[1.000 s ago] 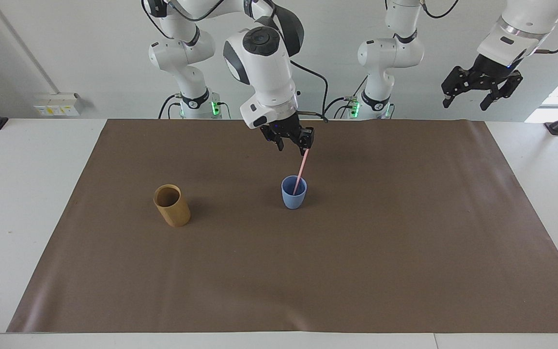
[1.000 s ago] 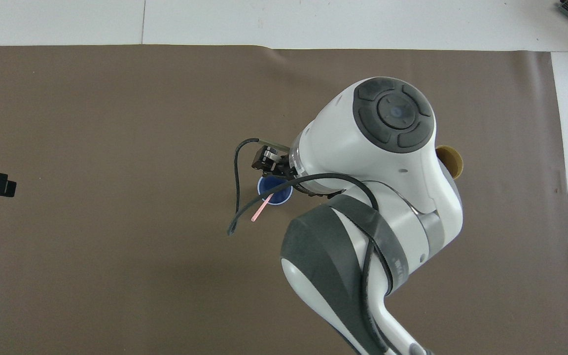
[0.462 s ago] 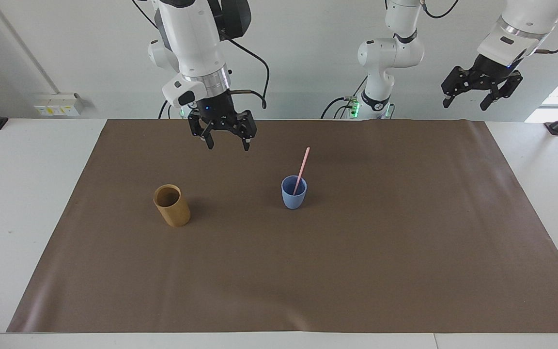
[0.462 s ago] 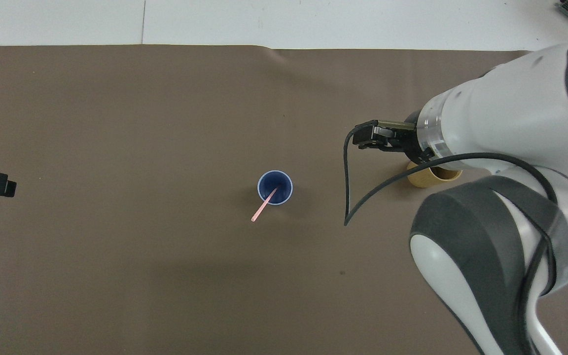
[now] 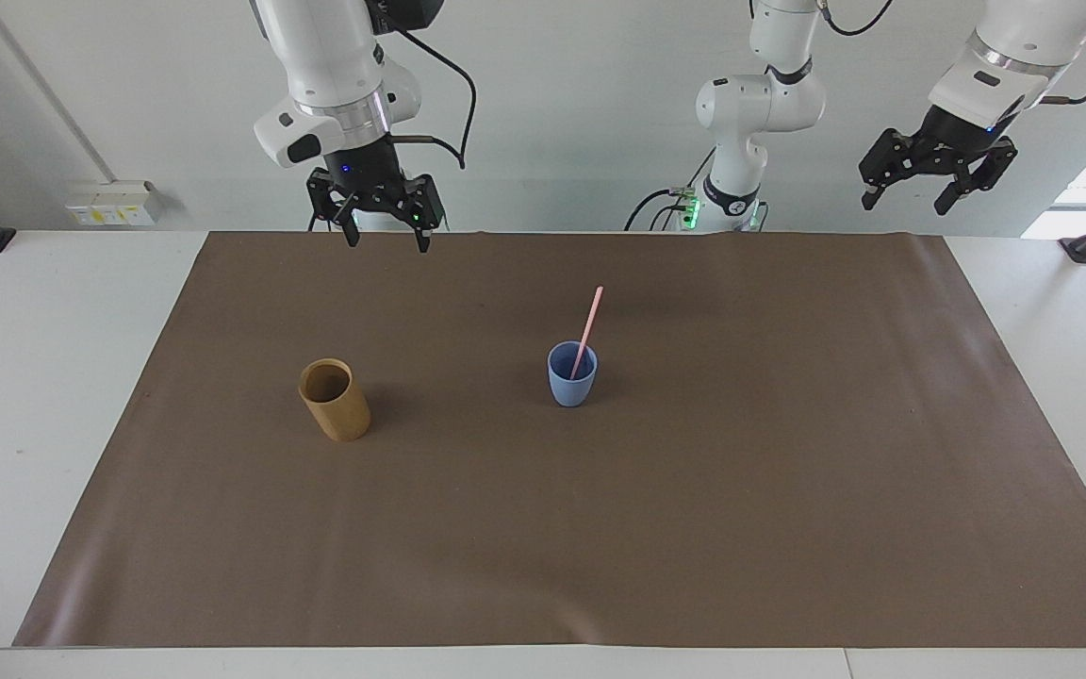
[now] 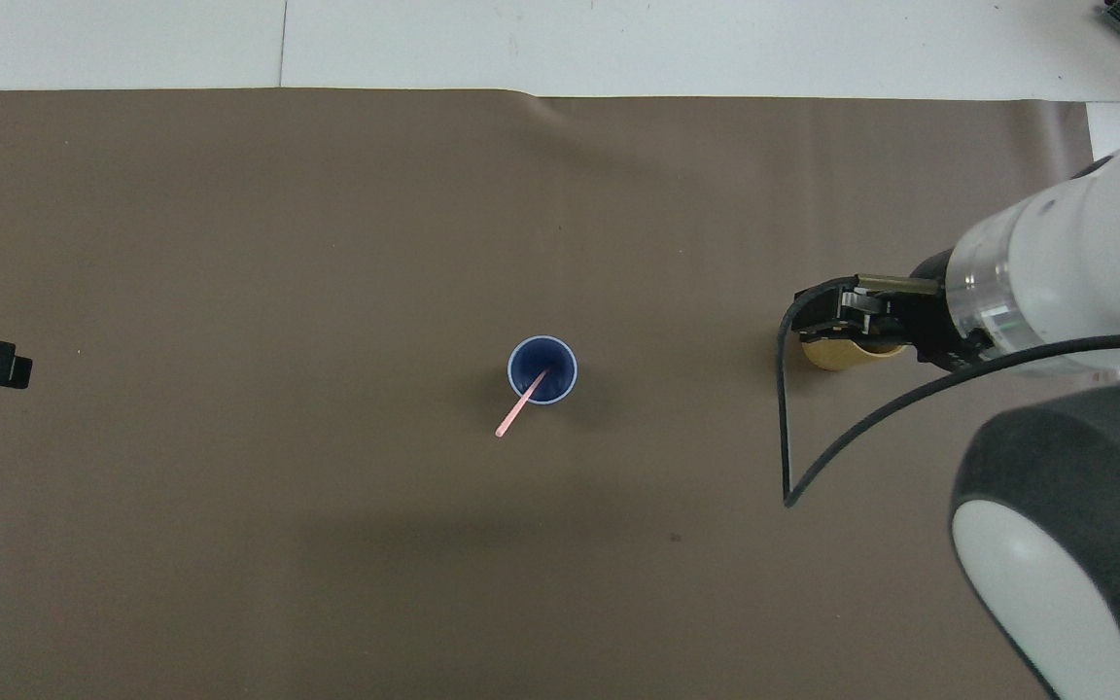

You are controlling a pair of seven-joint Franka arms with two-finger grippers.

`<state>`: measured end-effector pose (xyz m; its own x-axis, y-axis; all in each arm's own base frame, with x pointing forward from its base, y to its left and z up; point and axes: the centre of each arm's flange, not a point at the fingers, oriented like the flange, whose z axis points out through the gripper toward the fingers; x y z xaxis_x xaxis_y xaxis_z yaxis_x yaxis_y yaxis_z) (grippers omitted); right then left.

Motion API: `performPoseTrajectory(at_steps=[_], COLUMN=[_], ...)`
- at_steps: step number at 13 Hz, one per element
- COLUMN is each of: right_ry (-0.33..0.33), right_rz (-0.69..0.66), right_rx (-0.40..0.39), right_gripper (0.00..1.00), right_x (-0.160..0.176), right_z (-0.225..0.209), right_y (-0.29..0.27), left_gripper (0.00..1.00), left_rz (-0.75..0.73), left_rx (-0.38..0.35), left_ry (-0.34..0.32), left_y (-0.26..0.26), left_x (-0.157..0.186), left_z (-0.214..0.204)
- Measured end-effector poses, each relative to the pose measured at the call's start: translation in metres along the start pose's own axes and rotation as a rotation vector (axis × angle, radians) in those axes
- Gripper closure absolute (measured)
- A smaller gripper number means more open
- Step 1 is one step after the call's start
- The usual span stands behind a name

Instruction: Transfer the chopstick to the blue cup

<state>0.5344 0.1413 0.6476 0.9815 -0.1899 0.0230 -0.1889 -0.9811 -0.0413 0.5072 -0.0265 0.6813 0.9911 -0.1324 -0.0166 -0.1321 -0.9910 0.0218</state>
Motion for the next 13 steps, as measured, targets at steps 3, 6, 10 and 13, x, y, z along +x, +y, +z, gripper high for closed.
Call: performPoseTrajectory(at_steps=[3, 6, 10, 13], right_ry=[0.014, 0.015, -0.005, -0.007], right_rz=[0.010, 0.012, -0.030, -0.040], right_rx=[-0.011, -0.013, -0.024, -0.026], right_gripper=[0.00, 0.00, 0.00, 0.00], right_x=[0.002, 0.002, 0.011, 0.020], right_z=[-0.013, -0.013, -0.011, -0.012], right_y=[0.009, 0.010, 0.035, 0.061], left_gripper=[0.00, 0.00, 0.00, 0.00], left_rz=[0.000, 0.000, 0.000, 0.000], left_rx=[0.000, 0.000, 0.000, 0.000], left_ry=[0.000, 0.000, 0.000, 0.000], left_y=[0.000, 0.000, 0.000, 0.000], left_x=[0.000, 0.000, 0.000, 0.000], left_z=[0.000, 0.000, 0.000, 0.000])
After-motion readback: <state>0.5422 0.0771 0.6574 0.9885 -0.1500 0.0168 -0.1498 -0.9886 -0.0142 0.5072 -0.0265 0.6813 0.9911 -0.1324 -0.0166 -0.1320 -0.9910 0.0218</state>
